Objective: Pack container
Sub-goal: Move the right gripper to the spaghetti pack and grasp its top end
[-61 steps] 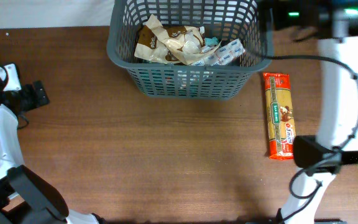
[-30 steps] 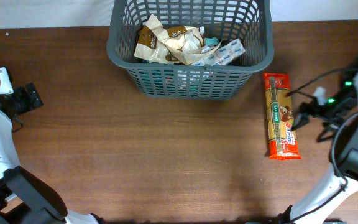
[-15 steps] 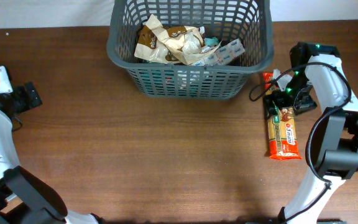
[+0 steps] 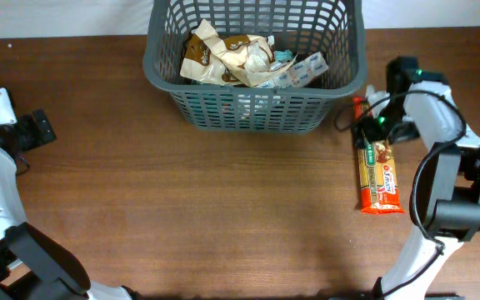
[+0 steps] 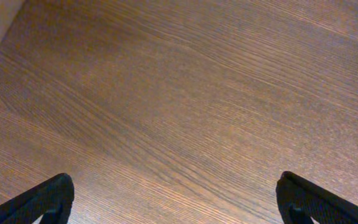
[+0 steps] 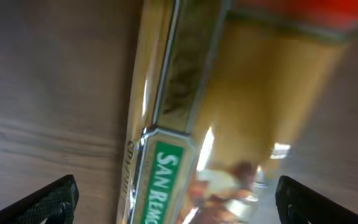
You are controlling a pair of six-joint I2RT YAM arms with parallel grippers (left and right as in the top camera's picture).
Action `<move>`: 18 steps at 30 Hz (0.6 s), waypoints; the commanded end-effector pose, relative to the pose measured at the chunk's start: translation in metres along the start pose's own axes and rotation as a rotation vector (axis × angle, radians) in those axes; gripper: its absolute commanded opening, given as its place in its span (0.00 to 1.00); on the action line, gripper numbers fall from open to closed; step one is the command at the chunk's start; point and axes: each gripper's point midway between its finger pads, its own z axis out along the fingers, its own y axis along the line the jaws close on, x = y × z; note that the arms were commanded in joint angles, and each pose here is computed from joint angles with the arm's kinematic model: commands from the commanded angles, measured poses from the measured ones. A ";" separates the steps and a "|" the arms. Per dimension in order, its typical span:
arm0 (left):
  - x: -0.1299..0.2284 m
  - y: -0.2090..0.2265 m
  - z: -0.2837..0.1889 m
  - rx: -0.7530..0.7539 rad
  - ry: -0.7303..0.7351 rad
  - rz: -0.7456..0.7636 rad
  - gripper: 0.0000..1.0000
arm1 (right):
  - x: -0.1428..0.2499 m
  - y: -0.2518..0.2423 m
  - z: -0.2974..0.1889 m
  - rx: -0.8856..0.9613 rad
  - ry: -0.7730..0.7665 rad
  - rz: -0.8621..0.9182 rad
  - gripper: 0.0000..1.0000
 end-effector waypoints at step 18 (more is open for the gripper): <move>-0.001 -0.008 -0.002 0.059 -0.015 0.008 0.99 | 0.054 0.028 0.064 -0.078 0.087 0.037 0.99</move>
